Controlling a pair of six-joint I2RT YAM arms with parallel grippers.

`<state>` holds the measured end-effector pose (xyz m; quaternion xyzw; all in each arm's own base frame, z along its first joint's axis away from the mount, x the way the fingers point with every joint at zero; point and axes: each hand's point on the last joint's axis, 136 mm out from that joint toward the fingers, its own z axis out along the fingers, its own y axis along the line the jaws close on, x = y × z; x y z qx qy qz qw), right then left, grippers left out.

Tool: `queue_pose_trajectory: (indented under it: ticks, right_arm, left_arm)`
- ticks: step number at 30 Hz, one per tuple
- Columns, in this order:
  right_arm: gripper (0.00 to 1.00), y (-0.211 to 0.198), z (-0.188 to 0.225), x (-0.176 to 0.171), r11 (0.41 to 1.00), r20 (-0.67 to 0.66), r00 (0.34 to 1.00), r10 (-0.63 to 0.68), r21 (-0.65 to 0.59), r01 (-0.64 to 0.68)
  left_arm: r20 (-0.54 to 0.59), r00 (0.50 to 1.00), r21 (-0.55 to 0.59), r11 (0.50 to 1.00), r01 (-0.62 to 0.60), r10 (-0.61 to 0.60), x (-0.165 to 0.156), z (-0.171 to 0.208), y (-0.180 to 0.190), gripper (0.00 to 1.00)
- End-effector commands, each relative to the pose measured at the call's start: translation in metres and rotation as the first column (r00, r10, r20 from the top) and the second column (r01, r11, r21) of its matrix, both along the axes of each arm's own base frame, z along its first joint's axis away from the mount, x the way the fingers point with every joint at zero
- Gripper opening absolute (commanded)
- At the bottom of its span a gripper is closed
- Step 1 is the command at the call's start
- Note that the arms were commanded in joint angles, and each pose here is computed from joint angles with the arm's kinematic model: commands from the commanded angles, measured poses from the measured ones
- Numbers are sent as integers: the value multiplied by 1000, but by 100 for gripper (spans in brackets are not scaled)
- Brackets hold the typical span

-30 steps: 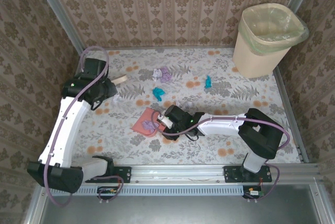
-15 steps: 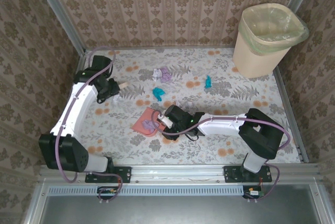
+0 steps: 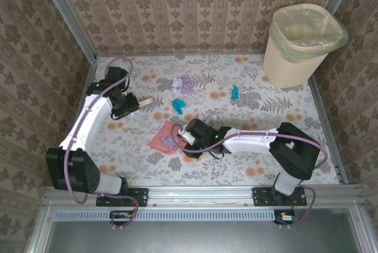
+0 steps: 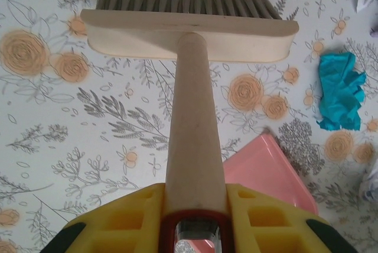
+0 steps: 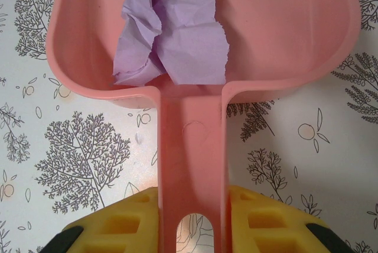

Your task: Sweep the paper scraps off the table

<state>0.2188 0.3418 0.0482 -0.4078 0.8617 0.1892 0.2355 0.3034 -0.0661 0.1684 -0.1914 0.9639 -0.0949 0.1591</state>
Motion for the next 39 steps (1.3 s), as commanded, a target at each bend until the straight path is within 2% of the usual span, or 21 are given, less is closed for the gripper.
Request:
queue_pose_trajectory:
  ticks: [1, 10, 14, 21, 29, 36, 39]
  right_arm:
    - [0, -6, 2, 1, 1000, 5, 1000, -20, -9, 20]
    - [0, -5, -4, 2, 1000, -5, 1000, -23, -21, 23]
    - [0, -3, -6, 2, 1000, -11, 1000, -21, -19, 21]
    - [0, -3, -6, 1, 1000, -20, 1000, -21, -17, 21]
    - [0, -1, -4, 0, 1000, -24, 1000, -15, -12, 15]
    - [0, 1, -2, -2, 1000, -30, 1000, -8, 1, 8]
    - [0, 1, 0, -1, 1000, -23, 1000, -7, 5, 7]
  left_arm:
    - [-1, 1000, -66, 997, 25, -25, -15, 7, -11, 0]
    - [-23, 995, -158, 983, 92, -97, -64, 18, -30, 0]
    - [-66, 989, -208, 971, 118, -135, -94, 11, -39, 0]
    - [-62, 989, -327, 939, 105, -132, -133, 2, -51, 0]
    - [-48, 988, -456, 883, 111, -149, -151, -6, -71, 0]
    - [-20, 992, -472, 876, 98, -122, -168, 0, -69, 0]
    - [11, 995, -436, 894, 98, -103, -172, 10, -59, 0]
